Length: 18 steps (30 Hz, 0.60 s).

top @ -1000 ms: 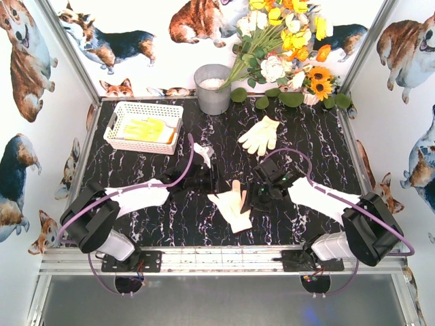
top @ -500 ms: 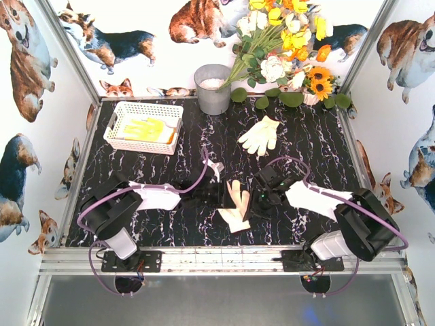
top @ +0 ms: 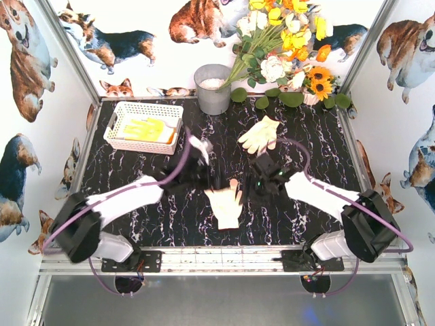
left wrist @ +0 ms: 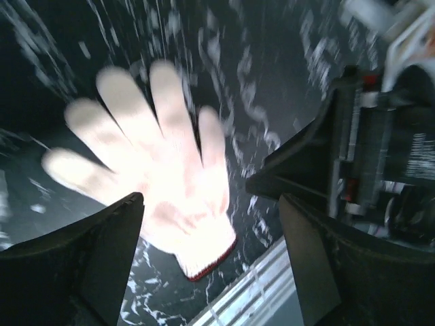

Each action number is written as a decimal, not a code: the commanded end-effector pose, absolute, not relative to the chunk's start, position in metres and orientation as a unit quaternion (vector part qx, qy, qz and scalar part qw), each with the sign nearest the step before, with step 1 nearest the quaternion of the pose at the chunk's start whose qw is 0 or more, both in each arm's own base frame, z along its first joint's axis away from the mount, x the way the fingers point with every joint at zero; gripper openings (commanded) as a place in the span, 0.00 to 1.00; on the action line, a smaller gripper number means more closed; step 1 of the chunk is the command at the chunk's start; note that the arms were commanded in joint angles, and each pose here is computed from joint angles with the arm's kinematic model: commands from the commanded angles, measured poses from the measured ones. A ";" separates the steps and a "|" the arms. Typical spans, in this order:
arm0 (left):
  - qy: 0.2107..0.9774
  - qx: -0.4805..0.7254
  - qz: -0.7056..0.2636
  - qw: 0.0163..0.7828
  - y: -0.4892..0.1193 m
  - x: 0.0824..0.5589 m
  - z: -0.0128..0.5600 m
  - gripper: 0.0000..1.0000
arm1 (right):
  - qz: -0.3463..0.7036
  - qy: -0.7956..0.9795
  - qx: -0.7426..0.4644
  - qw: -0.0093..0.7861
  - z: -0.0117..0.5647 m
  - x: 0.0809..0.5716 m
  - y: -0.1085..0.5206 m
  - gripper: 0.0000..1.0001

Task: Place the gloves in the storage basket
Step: Adjust the glove at the center of the board, then pick up the glove from the center of the board.

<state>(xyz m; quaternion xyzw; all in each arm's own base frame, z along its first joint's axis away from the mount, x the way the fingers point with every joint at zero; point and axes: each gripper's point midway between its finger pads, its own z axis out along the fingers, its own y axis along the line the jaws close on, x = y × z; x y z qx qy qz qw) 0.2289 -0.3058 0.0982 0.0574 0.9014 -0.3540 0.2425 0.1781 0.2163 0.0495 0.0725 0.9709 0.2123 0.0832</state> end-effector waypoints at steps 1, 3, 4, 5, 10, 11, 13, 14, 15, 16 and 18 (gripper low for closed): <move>0.901 0.062 -0.286 0.320 -0.249 0.264 0.159 0.78 | 0.155 0.965 0.055 0.204 0.080 0.246 0.187 0.53; 0.903 0.038 -0.254 0.344 -0.208 0.280 0.172 0.83 | 0.170 0.958 0.076 0.219 0.087 0.273 0.178 0.54; 0.902 0.032 -0.240 0.357 -0.190 0.286 0.180 0.85 | 0.171 0.955 0.085 0.226 0.089 0.285 0.170 0.55; 0.903 0.027 -0.221 0.369 -0.170 0.292 0.186 0.85 | 0.165 0.953 0.093 0.236 0.091 0.296 0.160 0.55; 0.894 -0.031 -0.163 0.415 -0.081 0.310 0.204 0.94 | 0.139 0.943 0.127 0.275 0.097 0.342 0.109 0.60; 0.893 -0.038 -0.160 0.419 -0.068 0.312 0.205 0.94 | 0.136 0.942 0.126 0.281 0.099 0.350 0.104 0.61; 0.892 -0.051 -0.147 0.424 -0.041 0.316 0.203 0.95 | 0.116 0.942 0.120 0.289 0.098 0.366 0.094 0.63; 0.892 -0.057 -0.140 0.426 -0.028 0.317 0.201 0.95 | 0.108 0.945 0.113 0.287 0.097 0.373 0.091 0.63; 0.892 -0.065 -0.131 0.429 -0.016 0.319 0.199 0.95 | 0.100 0.948 0.107 0.281 0.096 0.380 0.090 0.63; 0.891 -0.082 -0.117 0.430 -0.003 0.321 0.197 0.95 | 0.094 0.951 0.104 0.275 0.094 0.389 0.089 0.63; 0.886 -0.106 -0.097 0.440 0.015 0.324 0.196 0.95 | 0.087 0.958 0.101 0.254 0.088 0.398 0.088 0.63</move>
